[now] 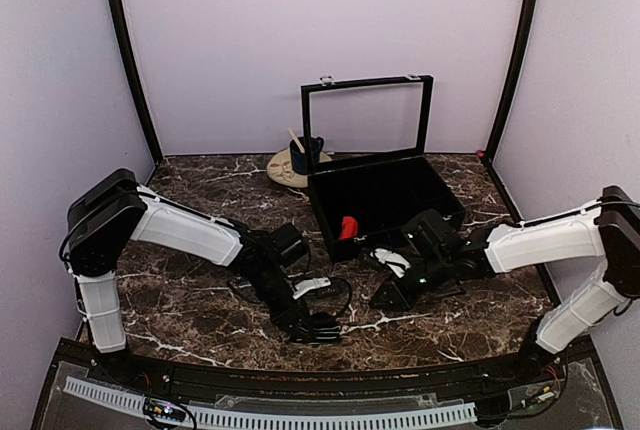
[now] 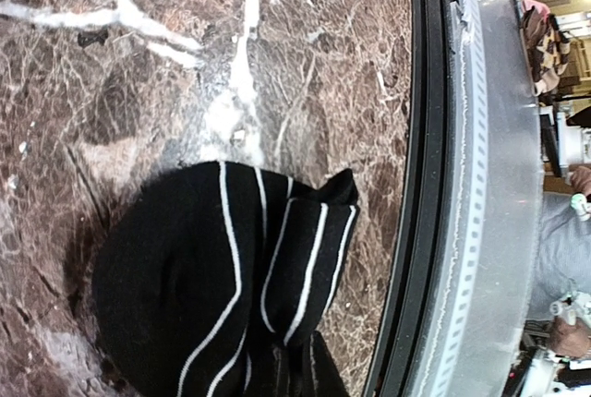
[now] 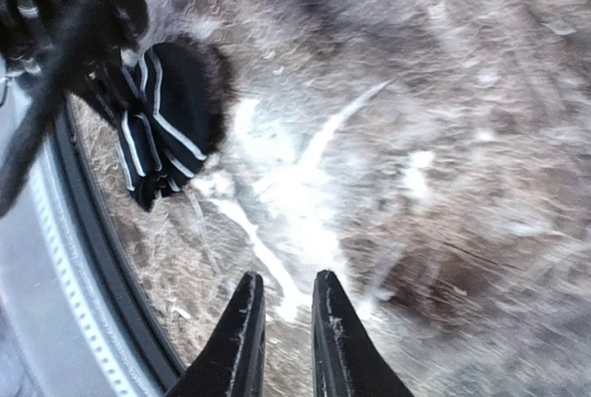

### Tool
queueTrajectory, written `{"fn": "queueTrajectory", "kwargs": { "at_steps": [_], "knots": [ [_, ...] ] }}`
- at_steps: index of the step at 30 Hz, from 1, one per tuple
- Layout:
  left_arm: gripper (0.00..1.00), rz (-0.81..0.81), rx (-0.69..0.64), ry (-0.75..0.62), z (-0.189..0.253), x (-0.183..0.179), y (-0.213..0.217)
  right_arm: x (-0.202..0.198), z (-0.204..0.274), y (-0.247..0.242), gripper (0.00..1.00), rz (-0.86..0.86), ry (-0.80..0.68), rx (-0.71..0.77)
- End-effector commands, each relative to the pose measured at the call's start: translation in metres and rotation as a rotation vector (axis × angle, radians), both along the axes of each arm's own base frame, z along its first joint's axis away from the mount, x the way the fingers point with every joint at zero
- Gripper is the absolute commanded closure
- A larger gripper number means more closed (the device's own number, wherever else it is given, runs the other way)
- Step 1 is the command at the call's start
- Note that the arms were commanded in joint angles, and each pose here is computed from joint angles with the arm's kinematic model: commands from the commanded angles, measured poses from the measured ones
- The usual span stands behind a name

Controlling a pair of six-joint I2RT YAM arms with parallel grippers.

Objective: Roll the socks
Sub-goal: Roll the sock at the center of the board.

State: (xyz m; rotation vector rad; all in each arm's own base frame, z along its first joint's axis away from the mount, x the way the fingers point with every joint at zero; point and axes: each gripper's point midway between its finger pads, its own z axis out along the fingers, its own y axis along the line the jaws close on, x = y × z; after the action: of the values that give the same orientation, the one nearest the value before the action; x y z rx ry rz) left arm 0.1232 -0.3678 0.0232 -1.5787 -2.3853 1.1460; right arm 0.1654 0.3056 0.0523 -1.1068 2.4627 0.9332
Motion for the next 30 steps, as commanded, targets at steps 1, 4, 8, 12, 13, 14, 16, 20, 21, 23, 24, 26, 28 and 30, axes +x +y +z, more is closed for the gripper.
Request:
{"fn": "queueTrajectory", "kwargs": {
  "at_steps": [1, 4, 8, 12, 13, 14, 16, 20, 21, 23, 24, 26, 28, 30],
  "knots": [
    [1.00, 0.008, 0.110, 0.084, -0.017, -0.006, 0.021, 0.020, 0.018, -0.002, 0.82, -0.069, -0.192, 0.013],
    [1.00, 0.005, 0.118, 0.108, -0.018, -0.006, 0.021, 0.007, 0.022, 0.004, 0.80, -0.001, -0.264, -0.007],
    [1.00, -0.003, 0.118, 0.143, -0.018, -0.006, 0.021, -0.017, 0.026, 0.020, 0.76, 0.111, -0.362, -0.037],
    [1.00, -0.002, 0.120, 0.160, -0.019, -0.003, 0.023, -0.034, 0.029, 0.033, 0.68, 0.193, -0.439, -0.068],
    [1.00, 0.000, 0.120, 0.165, -0.019, -0.003, 0.024, -0.038, 0.028, 0.037, 0.67, 0.214, -0.450, -0.074],
    [1.00, 0.000, 0.120, 0.168, -0.019, -0.002, 0.024, -0.041, 0.027, 0.040, 0.67, 0.235, -0.460, -0.081],
    [1.00, -0.001, 0.120, 0.176, -0.019, -0.002, 0.025, -0.048, 0.027, 0.049, 0.67, 0.279, -0.482, -0.094],
    [1.00, -0.004, 0.121, 0.185, -0.020, -0.003, 0.027, -0.060, 0.022, 0.066, 0.67, 0.363, -0.524, -0.122],
    [1.00, -0.005, 0.122, 0.187, -0.020, -0.003, 0.027, -0.062, 0.020, 0.071, 0.67, 0.381, -0.533, -0.128],
    [1.00, -0.004, 0.120, 0.191, -0.020, -0.002, 0.027, -0.066, 0.016, 0.078, 0.67, 0.410, -0.549, -0.140],
    [1.00, -0.004, 0.121, 0.191, -0.020, -0.002, 0.027, -0.066, 0.019, 0.083, 0.67, 0.412, -0.561, -0.134],
    [1.00, -0.005, 0.119, 0.193, -0.020, -0.002, 0.027, -0.064, 0.010, 0.088, 0.67, 0.428, -0.567, -0.157],
    [1.00, -0.004, 0.118, 0.196, -0.020, -0.002, 0.026, -0.064, 0.008, 0.093, 0.67, 0.440, -0.574, -0.161],
    [1.00, -0.002, 0.117, 0.202, -0.020, -0.002, 0.026, -0.063, 0.005, 0.097, 0.67, 0.455, -0.579, -0.166]
  ]
}}
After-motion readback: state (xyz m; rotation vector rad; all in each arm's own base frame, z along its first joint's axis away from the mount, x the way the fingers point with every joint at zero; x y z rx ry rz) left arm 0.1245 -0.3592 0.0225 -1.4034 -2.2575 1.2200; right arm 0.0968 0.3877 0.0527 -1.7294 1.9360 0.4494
